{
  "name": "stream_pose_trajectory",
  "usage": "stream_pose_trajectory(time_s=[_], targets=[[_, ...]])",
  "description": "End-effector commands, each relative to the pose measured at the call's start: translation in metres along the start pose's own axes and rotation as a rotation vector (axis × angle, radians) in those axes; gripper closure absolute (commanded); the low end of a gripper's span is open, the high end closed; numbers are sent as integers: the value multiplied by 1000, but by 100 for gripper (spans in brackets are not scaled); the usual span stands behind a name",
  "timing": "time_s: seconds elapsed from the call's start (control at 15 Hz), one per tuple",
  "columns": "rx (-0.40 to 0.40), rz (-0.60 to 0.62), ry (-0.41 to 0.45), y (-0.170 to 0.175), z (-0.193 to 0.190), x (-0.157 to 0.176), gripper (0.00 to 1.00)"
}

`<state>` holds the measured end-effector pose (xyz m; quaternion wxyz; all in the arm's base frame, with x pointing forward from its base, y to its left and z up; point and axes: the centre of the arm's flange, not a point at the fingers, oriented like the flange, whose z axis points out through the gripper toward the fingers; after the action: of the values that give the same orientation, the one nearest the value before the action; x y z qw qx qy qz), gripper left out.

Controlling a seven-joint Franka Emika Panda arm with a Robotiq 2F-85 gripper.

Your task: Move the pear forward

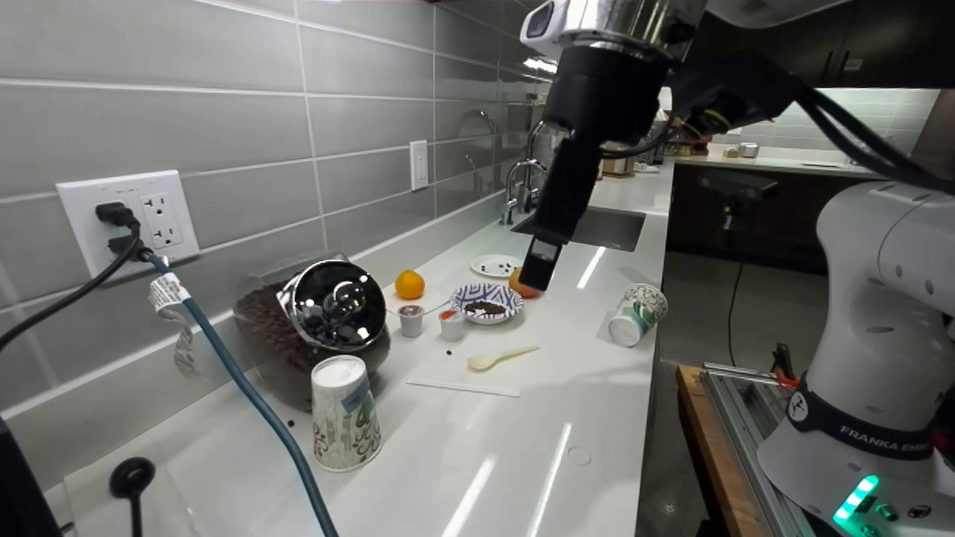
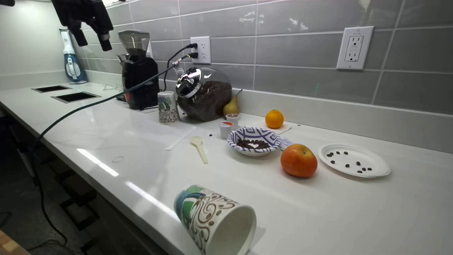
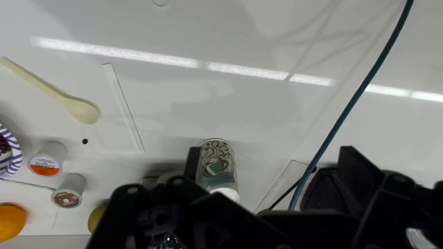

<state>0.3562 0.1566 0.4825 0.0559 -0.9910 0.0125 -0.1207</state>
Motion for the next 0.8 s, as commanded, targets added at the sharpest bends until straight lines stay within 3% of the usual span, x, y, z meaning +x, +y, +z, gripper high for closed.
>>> stream_pose_trajectory(time_s=[0.0,0.2,0.33,0.73], targets=[[56,-2,0,58,-3,-3,0],[102,-9,-1,105,-3,4,0],[116,-43,67,134,-5,19,0],[71,-45,177,211,-14,55,0]])
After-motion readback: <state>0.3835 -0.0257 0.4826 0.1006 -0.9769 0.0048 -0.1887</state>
